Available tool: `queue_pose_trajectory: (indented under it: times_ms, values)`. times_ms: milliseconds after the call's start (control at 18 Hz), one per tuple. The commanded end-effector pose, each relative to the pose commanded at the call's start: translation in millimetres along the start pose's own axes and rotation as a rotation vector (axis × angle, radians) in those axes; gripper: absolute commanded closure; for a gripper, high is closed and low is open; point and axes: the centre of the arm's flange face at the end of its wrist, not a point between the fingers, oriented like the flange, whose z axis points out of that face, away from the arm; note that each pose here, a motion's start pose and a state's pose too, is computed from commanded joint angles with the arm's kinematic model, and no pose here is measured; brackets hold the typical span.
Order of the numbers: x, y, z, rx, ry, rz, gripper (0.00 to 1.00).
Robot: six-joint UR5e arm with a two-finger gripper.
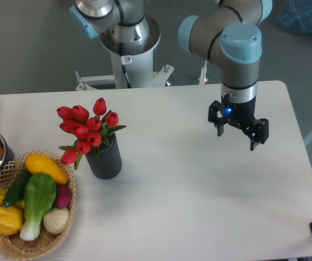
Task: Pick up the flowers from the vase
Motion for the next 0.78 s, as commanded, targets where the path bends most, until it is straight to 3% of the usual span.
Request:
queue_pose_trajectory:
  times_ms: [333,778]
  values:
    - [7.4,-1.0,-1.4,-0.001,0.003,-0.011,0.0]
    - [59.4,6.2,5.1,0.042,0.036,0.0,0.0]
